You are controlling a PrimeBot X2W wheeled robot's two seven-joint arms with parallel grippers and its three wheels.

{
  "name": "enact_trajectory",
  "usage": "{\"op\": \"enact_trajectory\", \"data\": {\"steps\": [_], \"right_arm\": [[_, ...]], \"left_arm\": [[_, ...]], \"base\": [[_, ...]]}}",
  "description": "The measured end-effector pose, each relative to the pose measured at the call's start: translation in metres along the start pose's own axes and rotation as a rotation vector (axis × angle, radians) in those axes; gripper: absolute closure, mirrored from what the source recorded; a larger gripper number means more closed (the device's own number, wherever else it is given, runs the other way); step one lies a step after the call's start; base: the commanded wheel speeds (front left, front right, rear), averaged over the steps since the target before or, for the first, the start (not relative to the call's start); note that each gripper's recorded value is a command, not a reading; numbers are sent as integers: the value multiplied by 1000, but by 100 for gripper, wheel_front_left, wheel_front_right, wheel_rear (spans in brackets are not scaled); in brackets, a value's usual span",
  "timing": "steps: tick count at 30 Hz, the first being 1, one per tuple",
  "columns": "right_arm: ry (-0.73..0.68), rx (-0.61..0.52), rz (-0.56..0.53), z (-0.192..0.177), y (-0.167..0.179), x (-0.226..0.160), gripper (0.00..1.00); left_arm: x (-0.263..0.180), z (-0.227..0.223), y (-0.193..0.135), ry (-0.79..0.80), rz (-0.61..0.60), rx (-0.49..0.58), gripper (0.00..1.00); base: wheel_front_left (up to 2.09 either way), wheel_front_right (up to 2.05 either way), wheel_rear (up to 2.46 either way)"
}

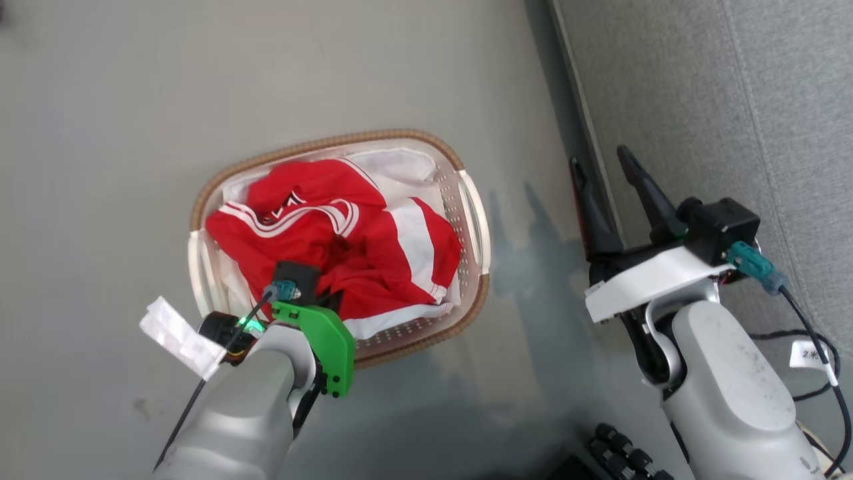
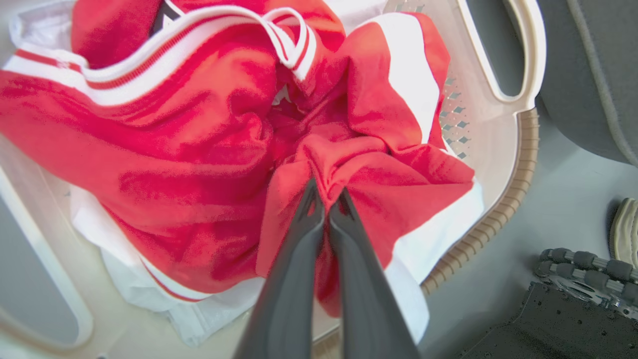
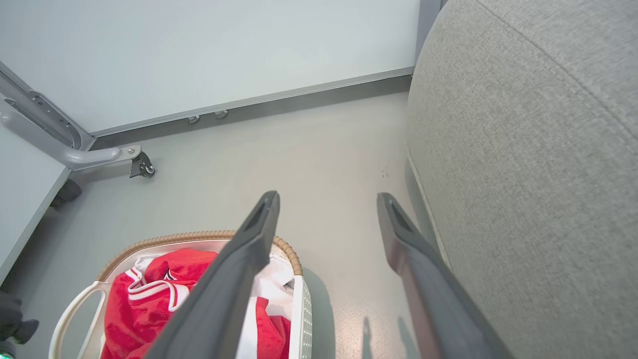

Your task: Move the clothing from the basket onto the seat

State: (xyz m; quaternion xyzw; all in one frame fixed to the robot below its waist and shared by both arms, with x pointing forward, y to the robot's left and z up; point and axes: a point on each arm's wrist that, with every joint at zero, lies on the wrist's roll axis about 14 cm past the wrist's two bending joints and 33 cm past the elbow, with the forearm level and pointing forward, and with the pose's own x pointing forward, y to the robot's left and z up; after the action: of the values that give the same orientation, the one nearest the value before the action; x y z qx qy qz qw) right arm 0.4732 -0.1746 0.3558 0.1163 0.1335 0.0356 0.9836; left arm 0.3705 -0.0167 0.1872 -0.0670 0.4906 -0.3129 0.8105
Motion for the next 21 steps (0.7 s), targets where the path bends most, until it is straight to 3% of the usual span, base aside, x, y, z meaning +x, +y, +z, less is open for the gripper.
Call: {"op": "enact_trajectory", "data": {"steps": [6, 10, 21], "right_arm": [[-20, 16, -5, 12, 5, -19, 0], [-53, 24, -12, 26, 6, -31, 0], [-108, 45, 17, 46, 27, -72, 0]], "left_arm": [[-23, 37, -9, -150, 8, 29, 100], [-49, 100, -19, -363, 15, 43, 100], [-162, 160, -43, -778, 68, 96, 100]], "base": [[0, 0, 0], [0, 0, 0], [0, 0, 0]]}}
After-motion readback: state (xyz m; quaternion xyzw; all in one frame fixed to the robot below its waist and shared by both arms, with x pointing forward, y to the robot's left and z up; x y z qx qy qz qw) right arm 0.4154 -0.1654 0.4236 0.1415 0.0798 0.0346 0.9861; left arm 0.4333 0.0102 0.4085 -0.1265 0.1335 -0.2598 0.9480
